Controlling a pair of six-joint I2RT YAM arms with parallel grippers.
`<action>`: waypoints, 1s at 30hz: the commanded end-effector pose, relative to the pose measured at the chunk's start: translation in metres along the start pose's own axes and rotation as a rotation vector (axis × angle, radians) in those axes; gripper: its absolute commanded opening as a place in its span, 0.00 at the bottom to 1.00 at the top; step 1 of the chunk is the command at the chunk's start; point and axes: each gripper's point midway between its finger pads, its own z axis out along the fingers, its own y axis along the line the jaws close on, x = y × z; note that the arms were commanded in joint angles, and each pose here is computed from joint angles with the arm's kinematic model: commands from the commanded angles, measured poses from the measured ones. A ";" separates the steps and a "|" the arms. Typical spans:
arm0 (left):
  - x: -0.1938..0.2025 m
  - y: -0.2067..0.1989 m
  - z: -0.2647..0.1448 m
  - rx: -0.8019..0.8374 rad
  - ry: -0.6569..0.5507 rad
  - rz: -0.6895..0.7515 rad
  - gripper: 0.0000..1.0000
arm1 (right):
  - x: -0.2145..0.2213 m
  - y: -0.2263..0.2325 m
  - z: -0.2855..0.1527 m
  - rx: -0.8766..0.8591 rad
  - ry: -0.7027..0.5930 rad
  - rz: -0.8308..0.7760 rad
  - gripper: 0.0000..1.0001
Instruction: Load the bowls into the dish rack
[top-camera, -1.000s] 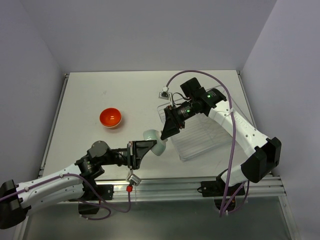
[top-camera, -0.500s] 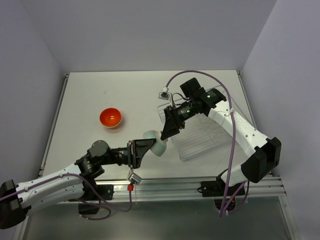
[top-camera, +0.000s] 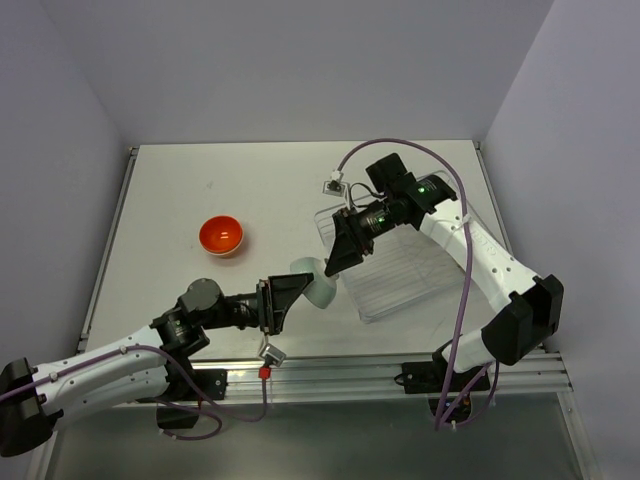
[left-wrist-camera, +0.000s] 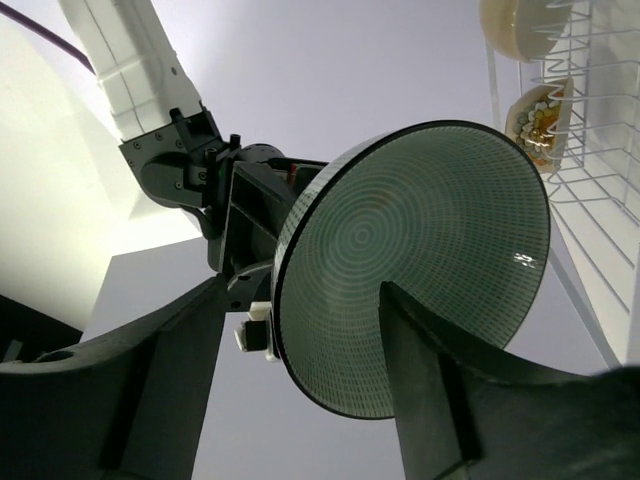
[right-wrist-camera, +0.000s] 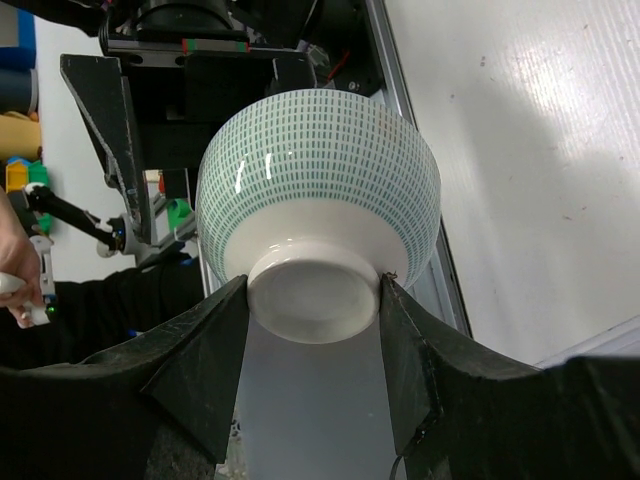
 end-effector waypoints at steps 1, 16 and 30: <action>0.008 0.021 0.001 -0.027 0.015 0.032 0.69 | -0.009 0.020 -0.013 -0.038 -0.043 -0.066 0.00; 0.011 0.011 -0.002 0.009 0.036 -0.023 0.83 | -0.025 0.001 -0.034 0.015 -0.113 -0.024 0.00; 0.026 0.010 -0.004 0.010 0.112 -0.116 0.99 | -0.045 -0.057 -0.072 0.331 -0.190 -0.006 0.00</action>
